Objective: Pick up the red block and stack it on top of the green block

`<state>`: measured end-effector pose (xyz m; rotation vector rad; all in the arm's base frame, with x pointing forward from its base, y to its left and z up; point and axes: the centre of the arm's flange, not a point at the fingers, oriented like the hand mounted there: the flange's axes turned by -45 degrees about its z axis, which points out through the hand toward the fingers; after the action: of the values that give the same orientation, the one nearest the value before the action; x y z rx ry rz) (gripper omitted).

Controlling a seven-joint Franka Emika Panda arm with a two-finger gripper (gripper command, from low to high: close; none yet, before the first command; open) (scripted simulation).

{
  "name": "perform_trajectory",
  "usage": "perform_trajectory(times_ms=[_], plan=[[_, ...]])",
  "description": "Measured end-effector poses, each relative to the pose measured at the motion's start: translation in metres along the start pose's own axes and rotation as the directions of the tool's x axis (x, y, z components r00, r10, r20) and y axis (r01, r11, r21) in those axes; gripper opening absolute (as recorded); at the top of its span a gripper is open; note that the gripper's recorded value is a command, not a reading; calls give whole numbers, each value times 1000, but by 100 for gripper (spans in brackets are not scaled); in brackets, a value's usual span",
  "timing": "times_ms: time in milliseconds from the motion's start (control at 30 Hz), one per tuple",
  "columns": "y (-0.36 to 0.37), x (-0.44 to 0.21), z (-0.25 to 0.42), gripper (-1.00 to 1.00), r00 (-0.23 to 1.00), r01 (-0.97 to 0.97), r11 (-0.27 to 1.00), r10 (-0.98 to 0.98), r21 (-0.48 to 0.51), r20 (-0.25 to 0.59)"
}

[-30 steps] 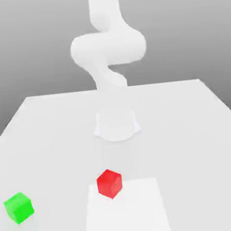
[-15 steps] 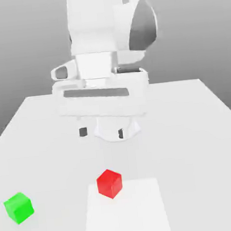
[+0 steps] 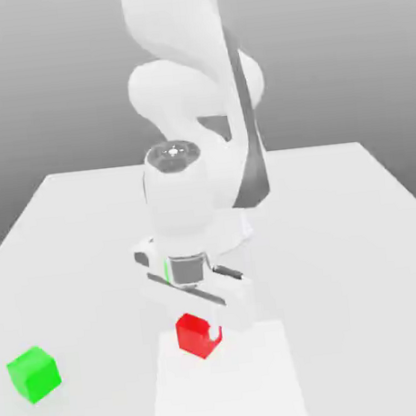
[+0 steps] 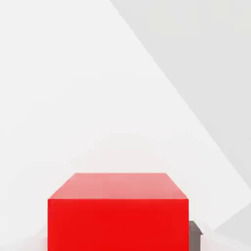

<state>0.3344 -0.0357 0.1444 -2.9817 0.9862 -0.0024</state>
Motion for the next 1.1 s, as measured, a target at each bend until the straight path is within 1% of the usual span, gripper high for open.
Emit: perform_trajectory(times_ms=[300,367,500,667,733,833,867,1100], plan=[[2,5,-61,-100,1000,-5,1000,5,-1,0],[17,32,-69,-100,999,-39,999,39,2,3],[75,99,-82,-100,991,-132,991,132,7,6],[164,166,-99,-100,978,-211,978,211,2,2],[173,177,-87,-100,979,-206,979,206,0,1],[175,180,-51,-100,979,-203,979,203,-1,0],[175,179,-42,100,979,-203,979,203,-1,0],[176,179,-42,100,979,-202,979,202,-1,1]])
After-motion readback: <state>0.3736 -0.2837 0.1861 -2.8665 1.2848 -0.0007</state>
